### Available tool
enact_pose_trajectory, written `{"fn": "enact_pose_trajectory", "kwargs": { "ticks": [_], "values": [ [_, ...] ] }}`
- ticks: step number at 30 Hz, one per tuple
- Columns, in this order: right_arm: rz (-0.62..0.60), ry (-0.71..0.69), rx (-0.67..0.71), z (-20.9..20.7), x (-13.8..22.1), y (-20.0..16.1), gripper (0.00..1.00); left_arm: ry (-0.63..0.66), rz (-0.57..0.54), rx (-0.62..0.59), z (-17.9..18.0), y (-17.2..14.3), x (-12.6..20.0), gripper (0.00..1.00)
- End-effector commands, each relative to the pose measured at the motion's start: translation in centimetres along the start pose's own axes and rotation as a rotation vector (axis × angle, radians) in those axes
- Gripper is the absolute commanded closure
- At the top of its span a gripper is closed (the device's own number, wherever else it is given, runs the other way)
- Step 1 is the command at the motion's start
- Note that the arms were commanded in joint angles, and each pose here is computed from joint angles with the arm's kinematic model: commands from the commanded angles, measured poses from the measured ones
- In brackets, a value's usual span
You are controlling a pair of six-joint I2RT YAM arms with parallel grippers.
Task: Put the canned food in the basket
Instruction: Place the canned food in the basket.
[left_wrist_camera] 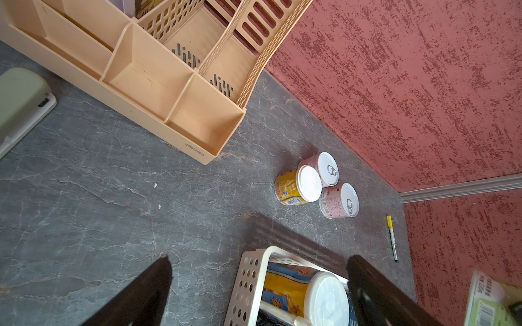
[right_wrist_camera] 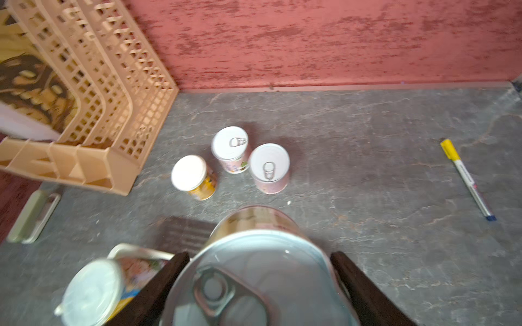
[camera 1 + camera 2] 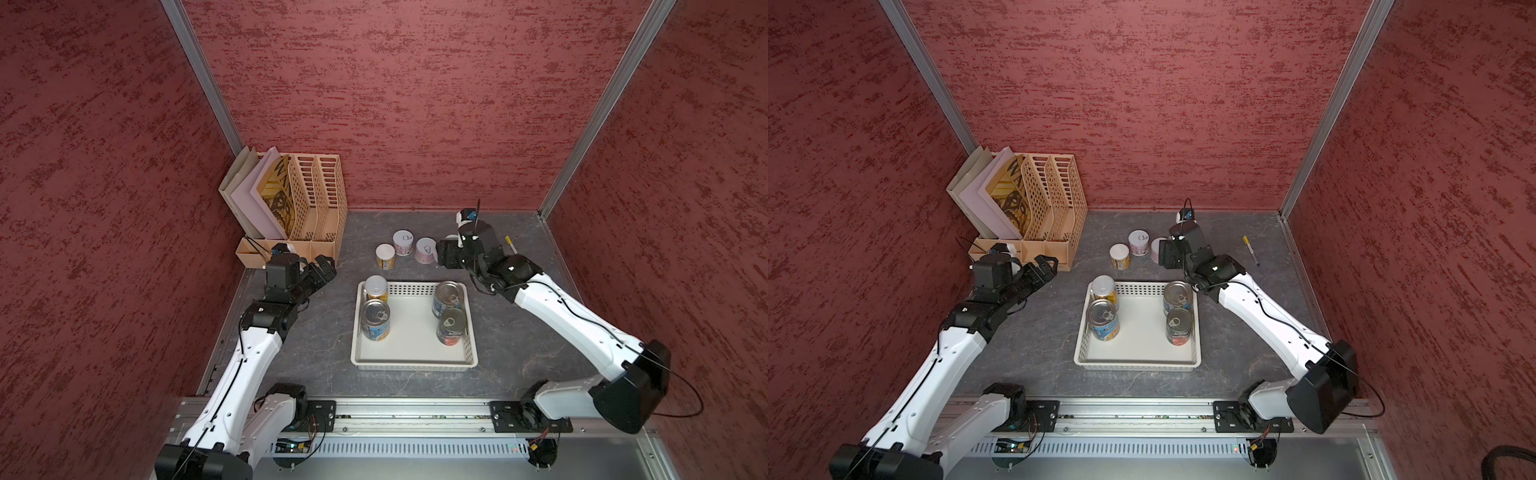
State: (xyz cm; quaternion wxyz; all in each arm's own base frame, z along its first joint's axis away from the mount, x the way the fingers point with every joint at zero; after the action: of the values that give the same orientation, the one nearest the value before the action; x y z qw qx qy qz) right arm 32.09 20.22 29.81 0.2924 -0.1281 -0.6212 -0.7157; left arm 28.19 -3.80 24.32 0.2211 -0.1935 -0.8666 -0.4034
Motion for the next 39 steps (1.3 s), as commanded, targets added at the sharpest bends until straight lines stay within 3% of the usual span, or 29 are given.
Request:
{"fn": "enact_pose_trajectory", "kwargs": {
  "ticks": [1, 16, 26, 39],
  "values": [
    [-0.05, 0.007, 0.052, 1.5, 2.4, -0.3, 0.56, -0.011, -0.008, 0.003, -0.1, 0.3, 0.0, 0.0],
    [0.053, 0.127, 0.232, 7.4, 7.3, -9.7, 0.57, -0.008, -0.003, 0.005, 0.0, 0.3, -0.2, 0.0],
    [0.166, 0.126, 0.261, 8.0, 6.9, -15.6, 0.57, -0.011, 0.002, 0.006, 0.0, 0.2, -0.2, 0.0],
    [0.274, 0.097, 0.243, 6.5, 5.0, -20.4, 0.57, -0.011, 0.007, 0.01, 0.0, 0.1, -0.4, 0.0]
  ]
}}
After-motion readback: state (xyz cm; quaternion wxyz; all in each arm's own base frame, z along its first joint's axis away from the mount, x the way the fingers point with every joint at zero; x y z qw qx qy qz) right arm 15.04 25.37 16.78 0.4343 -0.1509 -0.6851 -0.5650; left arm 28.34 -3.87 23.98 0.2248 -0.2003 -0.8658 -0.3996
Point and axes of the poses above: each gripper's point midway between its finger pads, its own x axis back along the fingers, its own z axis along the line the jaws close on, y = z × x, the point moved 4 cm from there along x, back along the fingers, and after that the axes turned 1 degree about -x, right-handed, at the moved point
